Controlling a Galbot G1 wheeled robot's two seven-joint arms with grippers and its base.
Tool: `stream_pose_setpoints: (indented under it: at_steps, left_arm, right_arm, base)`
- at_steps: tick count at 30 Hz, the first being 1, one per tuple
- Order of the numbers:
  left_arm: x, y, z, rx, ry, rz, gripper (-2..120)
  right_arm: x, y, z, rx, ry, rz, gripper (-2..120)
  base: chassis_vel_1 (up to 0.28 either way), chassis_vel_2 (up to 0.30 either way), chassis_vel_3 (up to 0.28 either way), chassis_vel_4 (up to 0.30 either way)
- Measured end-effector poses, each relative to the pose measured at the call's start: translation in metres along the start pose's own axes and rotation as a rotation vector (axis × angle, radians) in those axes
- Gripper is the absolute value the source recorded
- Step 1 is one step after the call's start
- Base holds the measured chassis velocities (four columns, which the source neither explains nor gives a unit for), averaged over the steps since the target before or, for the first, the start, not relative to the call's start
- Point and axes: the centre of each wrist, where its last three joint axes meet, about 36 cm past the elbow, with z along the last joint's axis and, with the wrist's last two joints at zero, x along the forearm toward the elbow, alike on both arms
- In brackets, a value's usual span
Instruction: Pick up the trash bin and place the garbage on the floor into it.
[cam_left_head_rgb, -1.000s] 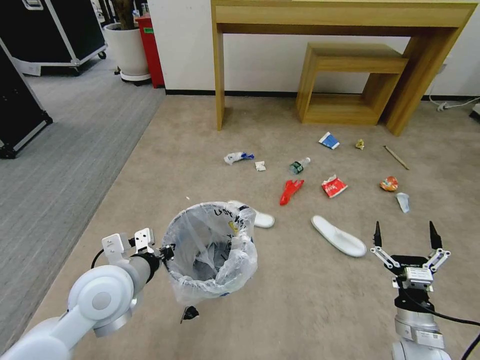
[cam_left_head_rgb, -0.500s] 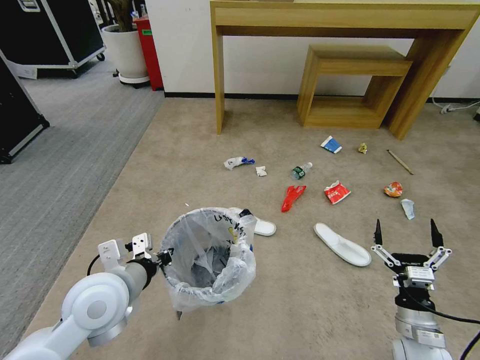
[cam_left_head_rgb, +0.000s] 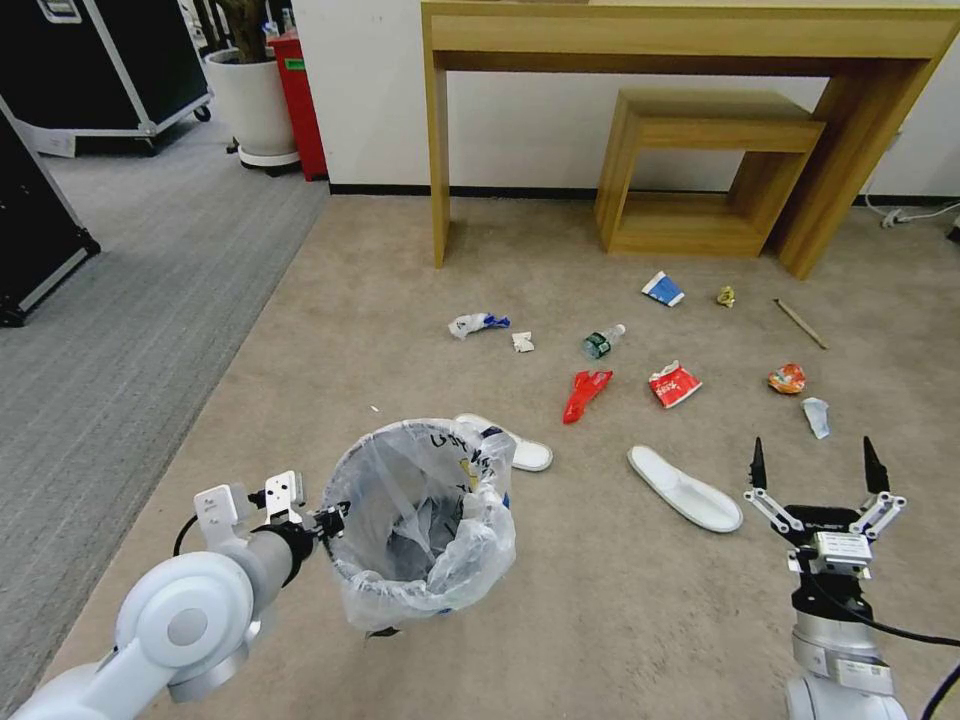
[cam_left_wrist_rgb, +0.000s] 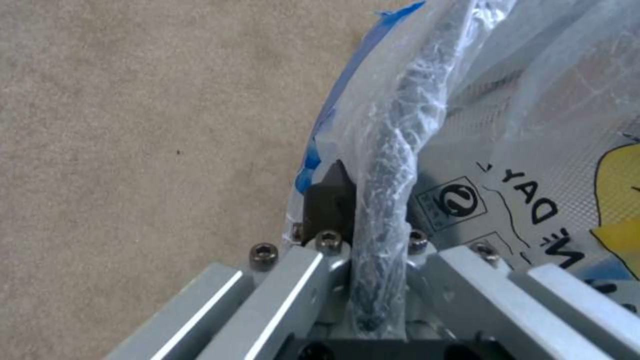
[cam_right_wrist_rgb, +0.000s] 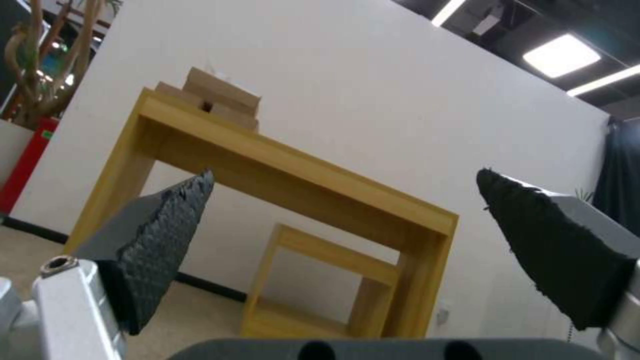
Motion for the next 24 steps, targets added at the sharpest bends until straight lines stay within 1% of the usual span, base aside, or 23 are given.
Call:
stream_pose_setpoints:
  at_steps: [6,9,12,16,19,20,22,24]
  left_arm:
    - [0.008,0.002,0.001,0.008,0.0,-0.013,0]
    - [0.015,0.007,-0.001,0.009,-0.006,-0.034,0]
    - [0.019,0.007,0.0,0.004,-0.005,-0.035,0]
    - [0.024,0.002,0.004,0.007,-0.005,-0.008,0]
    - [0.024,-0.002,0.017,0.007,-0.021,0.027,0]
    - [0.024,-0.002,0.017,0.007,-0.021,0.027,0]
    - [0.023,-0.003,0.028,-0.003,-0.03,0.049,0]
    - [0.023,-0.004,0.03,-0.004,-0.034,0.056,0]
  right_arm:
    - [0.001,0.002,0.0,-0.001,0.002,-0.002,100]
    - [0.001,0.003,0.0,-0.003,0.006,-0.007,100]
    - [0.0,0.003,-0.001,-0.005,0.008,-0.009,100]
    - [-0.001,0.003,-0.002,-0.006,0.012,-0.014,100]
    - [-0.001,0.005,-0.002,-0.011,0.017,-0.016,100]
    - [-0.001,0.005,-0.002,-0.011,0.017,-0.016,100]
    - [-0.002,0.006,-0.003,-0.013,0.015,-0.018,100]
    - [-0.002,0.006,-0.003,-0.013,0.014,-0.018,100]
  base:
    - [0.0,0.0,0.0,0.0]
    - [0.0,0.0,0.0,0.0]
    - [0.0,0.0,0.0,0.0]
    - [0.0,0.0,0.0,0.0]
    - [0.0,0.0,0.0,0.0]
    - [0.0,0.0,0.0,0.0]
    - [0.0,0.0,0.0,0.0]
    - [0.0,0.0,0.0,0.0]
